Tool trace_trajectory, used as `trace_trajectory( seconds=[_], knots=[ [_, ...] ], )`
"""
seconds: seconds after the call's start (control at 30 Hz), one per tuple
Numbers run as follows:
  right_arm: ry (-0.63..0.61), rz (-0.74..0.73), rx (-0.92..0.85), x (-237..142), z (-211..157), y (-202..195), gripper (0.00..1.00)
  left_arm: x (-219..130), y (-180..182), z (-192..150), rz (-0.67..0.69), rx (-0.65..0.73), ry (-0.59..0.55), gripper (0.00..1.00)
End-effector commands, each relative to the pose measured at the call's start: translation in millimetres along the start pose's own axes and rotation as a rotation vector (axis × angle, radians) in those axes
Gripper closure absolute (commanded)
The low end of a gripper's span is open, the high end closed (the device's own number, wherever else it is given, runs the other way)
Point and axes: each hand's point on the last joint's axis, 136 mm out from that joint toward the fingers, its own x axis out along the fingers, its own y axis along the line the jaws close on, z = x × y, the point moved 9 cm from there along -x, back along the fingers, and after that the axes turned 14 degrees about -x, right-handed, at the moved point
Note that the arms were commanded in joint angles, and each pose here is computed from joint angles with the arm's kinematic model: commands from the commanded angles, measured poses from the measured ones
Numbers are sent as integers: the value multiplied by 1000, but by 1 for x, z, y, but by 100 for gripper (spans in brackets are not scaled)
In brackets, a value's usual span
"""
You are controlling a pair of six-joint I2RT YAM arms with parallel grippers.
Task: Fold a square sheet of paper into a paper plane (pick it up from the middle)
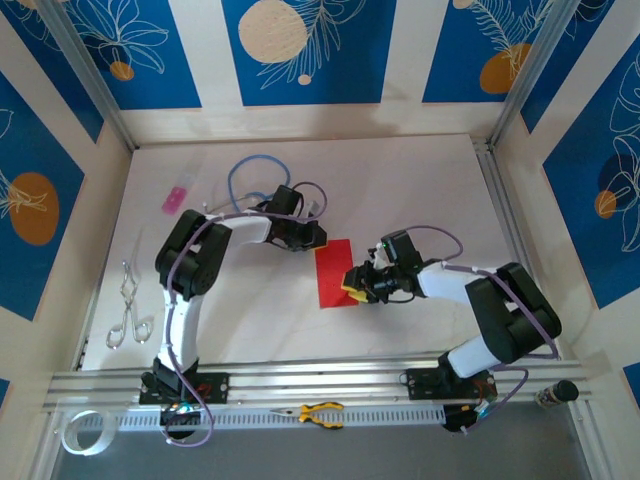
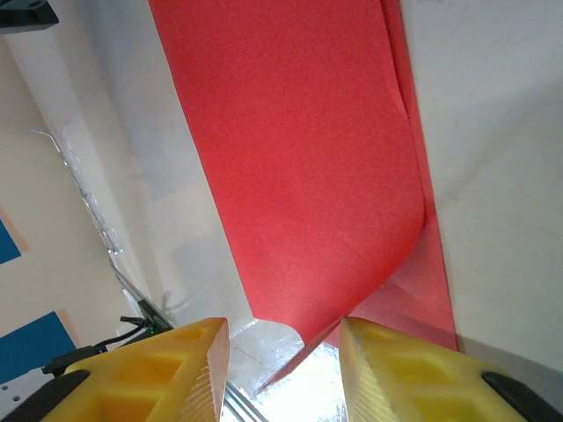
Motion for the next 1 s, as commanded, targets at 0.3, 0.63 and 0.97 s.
trace_trajectory(
  seconds=[0.3, 0.63, 0.97],
  knots=[
    [29, -4, 60, 0, -4, -6, 60, 5, 8, 3, 53, 21, 12, 84],
    [21, -24, 94, -8, -5, -3, 54, 3, 5, 5, 47, 18, 4, 84],
    [-25, 28, 69, -6, 6, -4, 53, 4, 3, 5, 31, 20, 10, 84]
  ],
)
